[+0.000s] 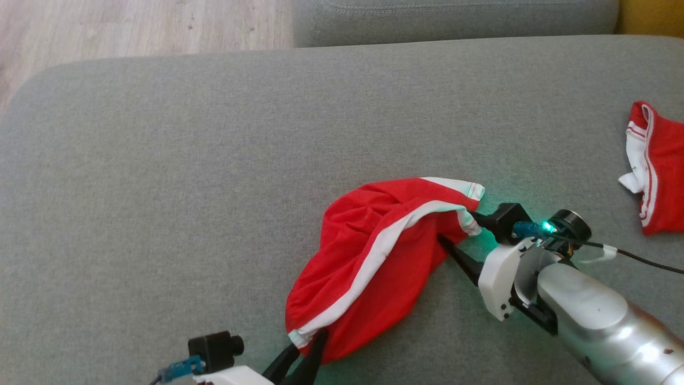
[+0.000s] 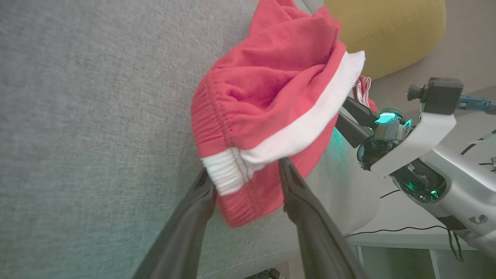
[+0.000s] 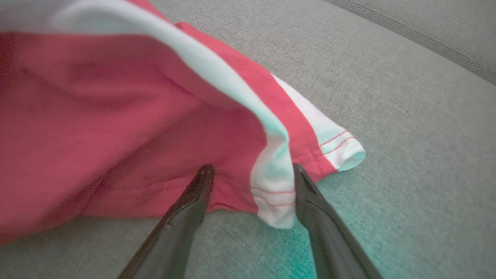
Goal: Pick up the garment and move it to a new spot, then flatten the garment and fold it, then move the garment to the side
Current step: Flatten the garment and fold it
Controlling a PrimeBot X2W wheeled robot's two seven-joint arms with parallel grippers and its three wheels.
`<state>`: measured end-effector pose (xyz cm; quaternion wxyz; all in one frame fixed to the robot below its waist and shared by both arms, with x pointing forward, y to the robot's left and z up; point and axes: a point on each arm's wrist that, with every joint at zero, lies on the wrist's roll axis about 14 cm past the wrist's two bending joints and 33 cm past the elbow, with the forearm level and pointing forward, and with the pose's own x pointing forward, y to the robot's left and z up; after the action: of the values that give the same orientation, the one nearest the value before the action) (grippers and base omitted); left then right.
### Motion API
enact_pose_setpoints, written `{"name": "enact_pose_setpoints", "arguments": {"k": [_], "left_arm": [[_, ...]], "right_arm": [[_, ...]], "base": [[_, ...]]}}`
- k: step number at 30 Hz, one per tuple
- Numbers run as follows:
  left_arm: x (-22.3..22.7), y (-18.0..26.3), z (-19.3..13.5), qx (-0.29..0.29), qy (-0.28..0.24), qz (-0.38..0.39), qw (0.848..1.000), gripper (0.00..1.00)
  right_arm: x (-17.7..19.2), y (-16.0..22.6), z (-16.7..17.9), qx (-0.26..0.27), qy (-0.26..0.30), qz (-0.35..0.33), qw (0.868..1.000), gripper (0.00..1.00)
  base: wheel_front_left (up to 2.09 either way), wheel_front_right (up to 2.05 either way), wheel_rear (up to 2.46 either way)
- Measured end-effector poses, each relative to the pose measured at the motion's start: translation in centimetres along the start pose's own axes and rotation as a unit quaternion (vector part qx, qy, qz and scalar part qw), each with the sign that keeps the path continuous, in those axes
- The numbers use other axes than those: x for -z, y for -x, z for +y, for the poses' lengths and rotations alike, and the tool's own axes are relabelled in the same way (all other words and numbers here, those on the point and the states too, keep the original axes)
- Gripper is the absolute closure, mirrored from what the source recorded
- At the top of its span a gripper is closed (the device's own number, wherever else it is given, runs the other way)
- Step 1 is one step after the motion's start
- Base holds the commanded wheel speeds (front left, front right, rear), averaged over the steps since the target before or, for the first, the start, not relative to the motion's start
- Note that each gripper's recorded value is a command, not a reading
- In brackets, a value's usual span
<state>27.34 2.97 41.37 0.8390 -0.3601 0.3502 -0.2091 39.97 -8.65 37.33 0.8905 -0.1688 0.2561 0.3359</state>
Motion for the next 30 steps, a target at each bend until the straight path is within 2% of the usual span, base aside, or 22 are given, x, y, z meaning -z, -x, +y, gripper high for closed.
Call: {"name": "enact_pose_setpoints", "arguments": {"k": [2, 3, 4, 5, 6, 7, 8, 9, 10, 16, 23, 27, 30], "left_arm": [[0.1, 0.0, 0.1, -0.002, 0.002, 0.001, 1.000, 0.27], [0.1, -0.1, 0.2, -0.002, 0.003, 0.000, 1.000, 0.32], [0.1, -0.1, 0.2, -0.001, 0.005, 0.000, 1.000, 0.47], [0.1, -0.2, 0.2, 0.000, 0.006, -0.001, 1.000, 0.54], [-0.1, -0.3, 0.1, 0.001, 0.004, -0.002, 1.000, 0.59], [-0.2, -0.4, 0.0, 0.002, 0.002, -0.003, 1.000, 0.67], [-0.3, -0.5, 0.0, 0.003, 0.001, -0.005, 1.000, 0.73], [-0.4, -0.5, -0.1, 0.004, 0.000, -0.006, 1.000, 0.93], [-0.4, -0.6, -0.1, 0.005, 0.001, -0.008, 1.000, 1.00], [-1.9, -0.3, -1.5, 0.029, -0.005, -0.032, 0.999, 1.00], [-6.7, 1.8, -6.7, 0.117, -0.048, -0.103, 0.987, 1.00], [-9.2, 3.6, -10.6, 0.178, -0.081, -0.136, 0.971, 1.00], [-10.3, 5.1, -13.4, 0.219, -0.111, -0.149, 0.958, 1.00]], "right_arm": [[-0.1, -0.1, 0.1, -0.002, 0.001, 0.000, 1.000, 0.00], [-0.1, -0.2, 0.1, -0.003, -0.001, -0.001, 1.000, 0.07], [-0.1, -0.2, 0.2, -0.005, -0.001, -0.001, 1.000, 0.32], [-0.1, -0.2, 0.2, -0.006, -0.001, -0.001, 1.000, 0.51], [0.0, -0.2, 0.2, -0.006, -0.002, -0.001, 1.000, 0.77], [0.0, -0.1, 0.3, -0.007, -0.004, -0.001, 1.000, 0.98], [0.0, -0.1, 0.3, -0.007, -0.005, -0.003, 1.000, 1.00], [0.1, 0.0, 0.4, -0.008, -0.007, -0.002, 1.000, 1.00], [0.1, 0.0, 0.4, -0.008, -0.011, -0.005, 1.000, 1.00], [-1.2, 1.0, -0.9, 0.006, -0.020, -0.041, 0.999, 1.00], [-5.4, 5.3, -5.1, 0.047, -0.023, -0.122, 0.991, 1.00], [-9.3, 9.6, -8.6, 0.088, -0.023, -0.195, 0.977, 1.00], [-12.2, 13.8, -10.8, 0.124, -0.025, -0.257, 0.958, 1.00]], "base": [[0.00, 0.00, 0.00], [0.00, 0.00, 0.00], [0.00, 0.00, 0.00], [0.00, 0.00, 0.00], [0.00, 0.00, 0.00], [0.00, 0.00, 0.00], [0.00, 0.00, 0.00], [0.00, 0.00, 0.00], [0.00, 0.00, 0.00], [0.00, 0.00, 0.00], [0.00, 0.00, 0.00], [0.00, 0.00, 0.00], [0.00, 0.00, 0.00]]}}
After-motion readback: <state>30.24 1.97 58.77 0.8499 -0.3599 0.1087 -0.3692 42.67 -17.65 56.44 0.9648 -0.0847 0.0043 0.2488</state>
